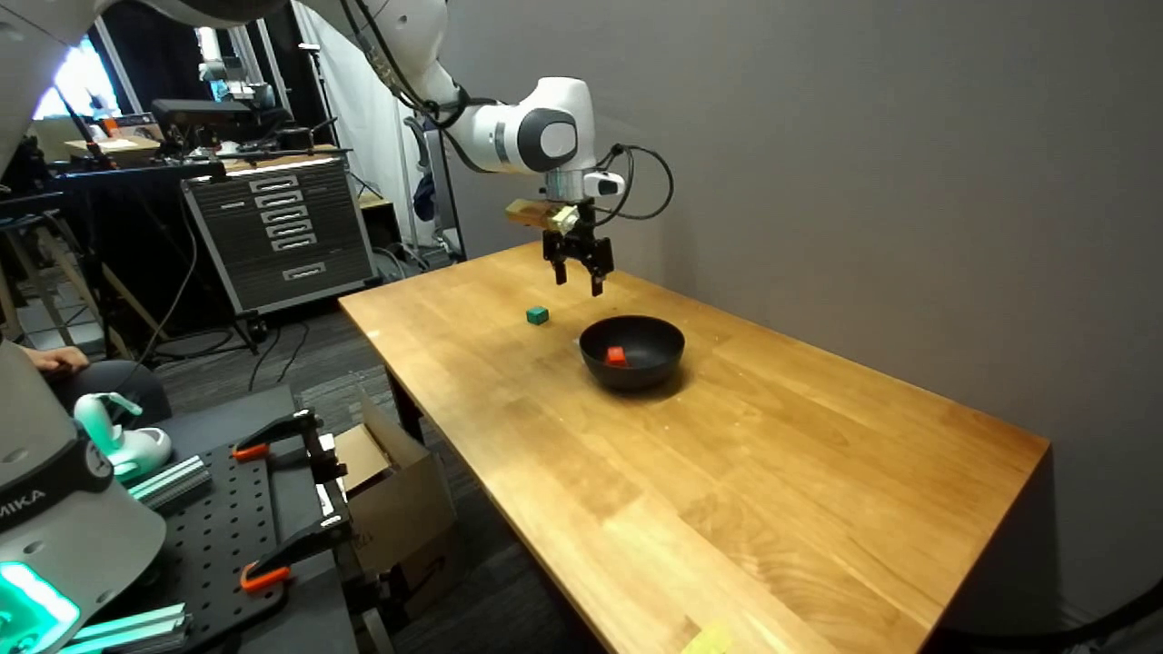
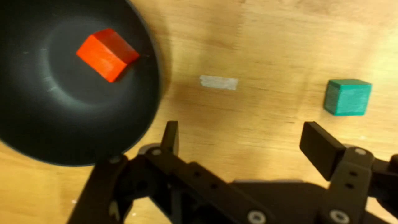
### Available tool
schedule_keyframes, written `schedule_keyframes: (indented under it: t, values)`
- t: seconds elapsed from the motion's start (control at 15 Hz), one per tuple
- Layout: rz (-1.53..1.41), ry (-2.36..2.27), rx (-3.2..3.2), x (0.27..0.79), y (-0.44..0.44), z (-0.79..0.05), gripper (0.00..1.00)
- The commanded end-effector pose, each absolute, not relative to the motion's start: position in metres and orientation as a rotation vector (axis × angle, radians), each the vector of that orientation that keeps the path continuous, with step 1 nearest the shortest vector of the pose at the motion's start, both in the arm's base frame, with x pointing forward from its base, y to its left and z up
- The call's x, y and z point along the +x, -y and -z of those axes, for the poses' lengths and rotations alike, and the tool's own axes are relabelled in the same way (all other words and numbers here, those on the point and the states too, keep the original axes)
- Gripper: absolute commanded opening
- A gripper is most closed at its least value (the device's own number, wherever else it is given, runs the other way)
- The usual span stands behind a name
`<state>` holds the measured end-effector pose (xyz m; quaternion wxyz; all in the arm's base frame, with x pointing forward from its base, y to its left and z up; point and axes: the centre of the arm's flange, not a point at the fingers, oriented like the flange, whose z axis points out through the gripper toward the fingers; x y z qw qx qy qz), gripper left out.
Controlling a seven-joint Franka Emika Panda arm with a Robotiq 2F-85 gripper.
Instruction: Put the orange and green blocks in the bowl
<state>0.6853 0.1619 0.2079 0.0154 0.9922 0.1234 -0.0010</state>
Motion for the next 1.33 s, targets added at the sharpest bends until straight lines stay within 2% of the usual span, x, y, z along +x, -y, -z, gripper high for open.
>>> schedule_keyframes:
  t: [0.0, 0.47, 0.8, 1.27]
  values:
    - [0.147, -0.545, 3.218, 0.705, -0.180, -0.193, 1.00]
    - [0.592, -0.831, 3.353, 0.698, -0.220, -0.152, 1.00]
    - [0.518, -0.933, 3.289, 0.689, -0.247, -0.131, 1.00]
    - [0.246, -1.029, 3.159, 0.693, -0.271, -0.104, 1.00]
